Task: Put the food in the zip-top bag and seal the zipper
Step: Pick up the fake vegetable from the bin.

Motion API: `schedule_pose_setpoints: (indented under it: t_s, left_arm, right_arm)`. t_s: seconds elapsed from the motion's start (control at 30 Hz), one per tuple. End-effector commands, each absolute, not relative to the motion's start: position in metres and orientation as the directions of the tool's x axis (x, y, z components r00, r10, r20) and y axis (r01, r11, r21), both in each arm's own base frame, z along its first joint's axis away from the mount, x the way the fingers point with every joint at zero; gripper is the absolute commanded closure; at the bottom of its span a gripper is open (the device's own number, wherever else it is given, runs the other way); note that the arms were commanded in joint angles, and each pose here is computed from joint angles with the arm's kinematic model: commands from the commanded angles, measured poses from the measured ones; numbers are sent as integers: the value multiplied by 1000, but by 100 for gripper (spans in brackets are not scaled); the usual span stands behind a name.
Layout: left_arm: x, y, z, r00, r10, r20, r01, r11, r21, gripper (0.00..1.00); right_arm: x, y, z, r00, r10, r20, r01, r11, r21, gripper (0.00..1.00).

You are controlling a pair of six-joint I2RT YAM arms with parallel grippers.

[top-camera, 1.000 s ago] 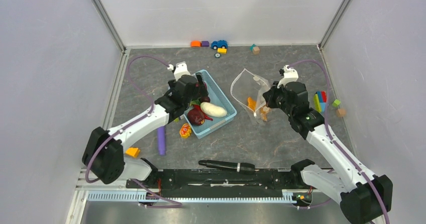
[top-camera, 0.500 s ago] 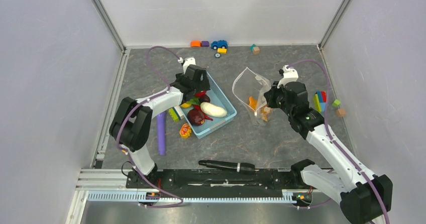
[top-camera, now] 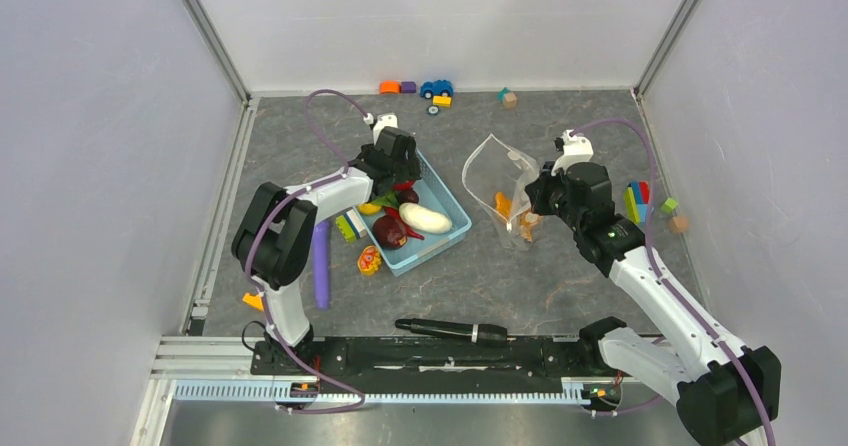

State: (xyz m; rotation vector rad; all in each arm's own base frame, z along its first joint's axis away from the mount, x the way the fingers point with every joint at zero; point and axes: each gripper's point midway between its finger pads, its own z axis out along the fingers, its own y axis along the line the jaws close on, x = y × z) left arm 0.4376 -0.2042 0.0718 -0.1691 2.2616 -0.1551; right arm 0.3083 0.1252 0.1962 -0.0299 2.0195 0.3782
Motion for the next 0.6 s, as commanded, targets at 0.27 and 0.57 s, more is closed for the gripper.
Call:
schedule_pose_setpoints:
  t_s: [0.27, 0.57]
  left_arm:
    - [419, -203, 138, -559, -218, -800, -1, 965, -262, 69]
    - [355, -265, 234, -490, -296, -820, 426, 739, -522, 83]
  right_arm:
    - [312, 123, 216, -414, 142, -899, -191, 952, 238, 100]
    - [312, 124, 215, -416, 132, -900, -204, 951, 233, 100]
